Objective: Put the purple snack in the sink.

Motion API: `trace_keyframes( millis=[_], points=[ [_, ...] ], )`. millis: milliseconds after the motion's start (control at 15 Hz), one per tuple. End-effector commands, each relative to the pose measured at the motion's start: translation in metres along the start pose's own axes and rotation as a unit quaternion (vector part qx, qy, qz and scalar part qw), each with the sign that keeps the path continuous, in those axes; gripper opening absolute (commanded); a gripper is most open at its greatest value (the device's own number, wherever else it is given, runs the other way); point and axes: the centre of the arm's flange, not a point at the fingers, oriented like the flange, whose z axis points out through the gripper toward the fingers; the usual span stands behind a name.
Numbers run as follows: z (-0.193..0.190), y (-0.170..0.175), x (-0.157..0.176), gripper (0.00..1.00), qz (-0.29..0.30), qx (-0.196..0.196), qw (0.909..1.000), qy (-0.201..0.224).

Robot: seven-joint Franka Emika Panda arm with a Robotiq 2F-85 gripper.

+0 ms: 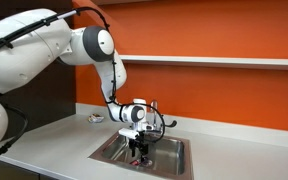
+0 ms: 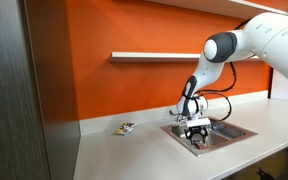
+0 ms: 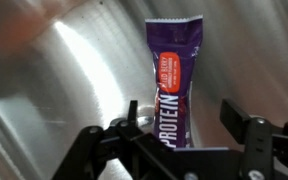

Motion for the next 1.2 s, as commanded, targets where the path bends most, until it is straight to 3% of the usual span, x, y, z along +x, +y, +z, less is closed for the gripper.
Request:
trace_keyframes(
  millis=[0, 533, 1133],
  points=[
    [-0.043, 0.005, -0.014, 1.0, 0.004, -0.005, 0.9999, 0.012],
    [-0.106, 0.008, -0.047, 1.0, -0.025, -0.007, 0.9992, 0.029],
    [-0.167, -0.008, -0.125, 1.0, -0.096, -0.011, 0.9951, 0.023]
  ],
)
